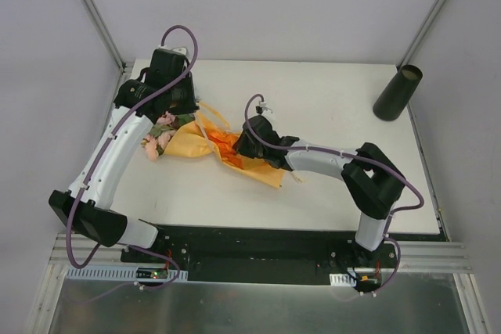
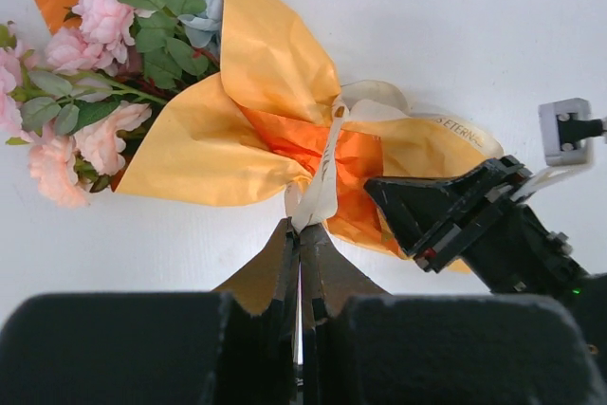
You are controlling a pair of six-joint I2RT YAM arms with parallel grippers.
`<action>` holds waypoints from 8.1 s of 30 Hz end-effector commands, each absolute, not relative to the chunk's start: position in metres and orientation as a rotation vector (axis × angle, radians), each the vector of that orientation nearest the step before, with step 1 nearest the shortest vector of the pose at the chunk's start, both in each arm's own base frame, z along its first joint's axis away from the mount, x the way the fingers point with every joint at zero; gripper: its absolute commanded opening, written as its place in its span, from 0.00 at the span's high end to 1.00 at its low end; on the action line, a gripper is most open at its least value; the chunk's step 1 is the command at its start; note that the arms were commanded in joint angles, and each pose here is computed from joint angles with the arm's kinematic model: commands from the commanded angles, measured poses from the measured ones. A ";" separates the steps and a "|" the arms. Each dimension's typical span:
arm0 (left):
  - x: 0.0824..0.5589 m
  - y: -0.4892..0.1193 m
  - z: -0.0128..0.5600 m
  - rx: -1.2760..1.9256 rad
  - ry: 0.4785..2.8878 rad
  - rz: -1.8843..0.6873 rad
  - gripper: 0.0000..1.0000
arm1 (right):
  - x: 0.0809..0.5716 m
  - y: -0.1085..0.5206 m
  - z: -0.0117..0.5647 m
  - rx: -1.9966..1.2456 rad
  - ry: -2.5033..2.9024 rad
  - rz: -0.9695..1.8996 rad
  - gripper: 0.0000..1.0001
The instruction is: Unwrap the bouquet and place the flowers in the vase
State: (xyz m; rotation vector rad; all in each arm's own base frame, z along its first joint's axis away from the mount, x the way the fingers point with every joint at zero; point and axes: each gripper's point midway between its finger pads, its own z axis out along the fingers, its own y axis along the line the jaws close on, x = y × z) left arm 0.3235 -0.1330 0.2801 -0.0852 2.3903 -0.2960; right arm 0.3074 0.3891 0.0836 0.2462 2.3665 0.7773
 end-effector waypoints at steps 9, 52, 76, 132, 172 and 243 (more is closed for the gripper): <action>0.299 -0.132 0.290 -0.056 2.379 -0.376 1.00 | 0.316 0.403 0.224 -0.174 1.883 0.981 0.56; 0.294 -0.133 0.277 -0.085 2.421 -0.399 0.86 | 0.308 0.493 0.229 -0.782 1.424 1.065 1.00; 0.326 -0.109 0.179 -0.596 2.563 -0.659 0.71 | 0.289 0.488 0.281 -0.612 1.491 1.212 1.00; 0.329 -0.078 0.027 -0.844 2.791 -0.299 0.77 | 0.295 0.328 0.427 -0.054 1.519 1.085 1.00; 0.333 -0.077 0.024 -0.844 2.803 -0.276 0.73 | 0.212 0.180 0.557 0.085 1.257 0.965 1.00; 0.277 -0.034 0.208 -0.405 2.269 -0.200 0.01 | 0.446 0.072 0.687 0.055 0.804 0.344 1.00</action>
